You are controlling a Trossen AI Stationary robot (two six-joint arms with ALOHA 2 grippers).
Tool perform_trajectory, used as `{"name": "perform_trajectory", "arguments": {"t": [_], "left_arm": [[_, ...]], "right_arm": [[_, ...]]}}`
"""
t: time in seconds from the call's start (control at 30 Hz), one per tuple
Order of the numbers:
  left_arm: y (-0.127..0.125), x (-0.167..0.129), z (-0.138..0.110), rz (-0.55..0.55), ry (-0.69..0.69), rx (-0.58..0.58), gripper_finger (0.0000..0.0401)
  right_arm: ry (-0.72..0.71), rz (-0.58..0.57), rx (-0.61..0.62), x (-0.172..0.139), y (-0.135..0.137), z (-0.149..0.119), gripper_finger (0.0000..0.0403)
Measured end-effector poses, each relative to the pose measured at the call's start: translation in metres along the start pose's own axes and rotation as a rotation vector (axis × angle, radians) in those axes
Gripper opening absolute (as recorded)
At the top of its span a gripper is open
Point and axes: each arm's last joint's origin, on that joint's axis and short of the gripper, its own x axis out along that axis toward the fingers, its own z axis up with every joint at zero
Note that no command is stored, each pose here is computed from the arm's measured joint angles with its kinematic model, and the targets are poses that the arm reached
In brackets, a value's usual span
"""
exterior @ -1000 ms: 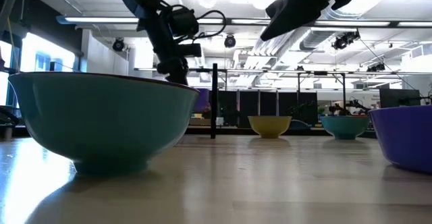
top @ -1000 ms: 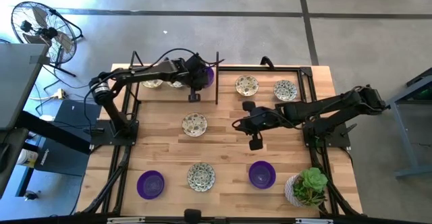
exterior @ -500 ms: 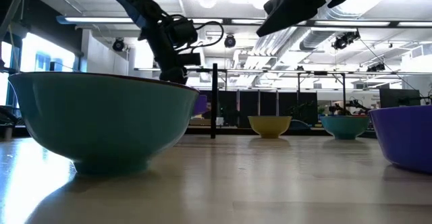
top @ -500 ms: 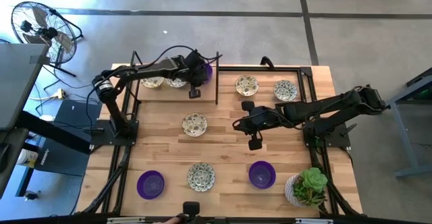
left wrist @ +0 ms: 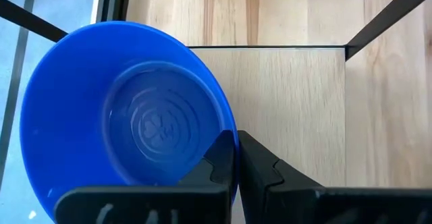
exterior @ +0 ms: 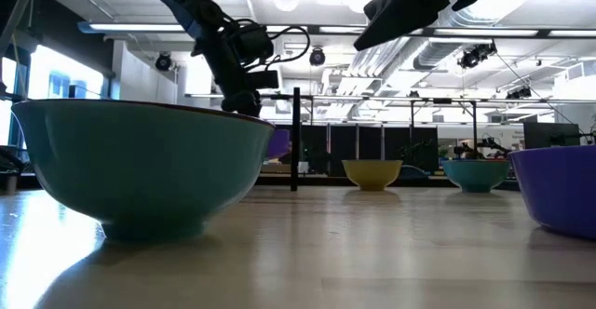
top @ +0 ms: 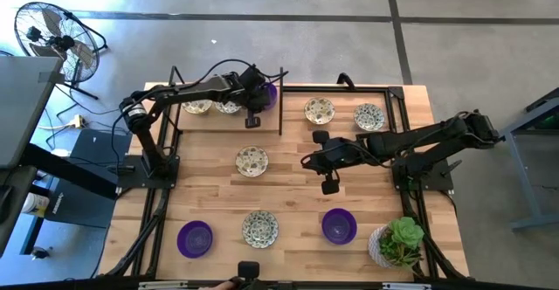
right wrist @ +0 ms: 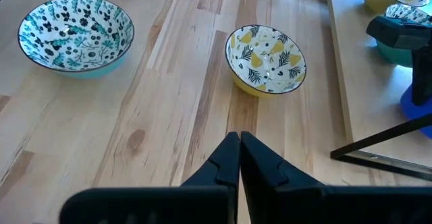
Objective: Pick & Place Mini bowls
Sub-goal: Put the top right violet bowl on the shelf, then stack the bottom yellow bowl on top of the other yellow bowl on the shelf
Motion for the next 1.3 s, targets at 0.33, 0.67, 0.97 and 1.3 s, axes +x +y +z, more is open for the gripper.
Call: {"name": "perform_trajectory", "arguments": {"t": [0.33, 0.67, 0.97, 1.3], "left_arm": [[-0.001, 0.007, -0.001, -0.022, 0.005, -0.002, 0.0003], [-0.002, 0.007, 0.000, 0.000, 0.020, -0.003, 0.0050], [-0.003, -0.006, 0.005, 0.015, 0.013, 0.003, 0.0102], [0.000, -0.061, 0.016, 0.061, -0.085, -0.028, 0.0073]], "right_arm": [[0.000, 0.000, 0.000, 0.000, 0.000, 0.000, 0.0001], [0.000, -0.002, 0.000, 0.000, 0.000, 0.000, 0.0002], [-0.002, -0.012, 0.004, 0.000, 0.000, 0.000, 0.0001], [0.003, -0.045, 0.008, 0.000, -0.001, 0.000, 0.0002]]}}
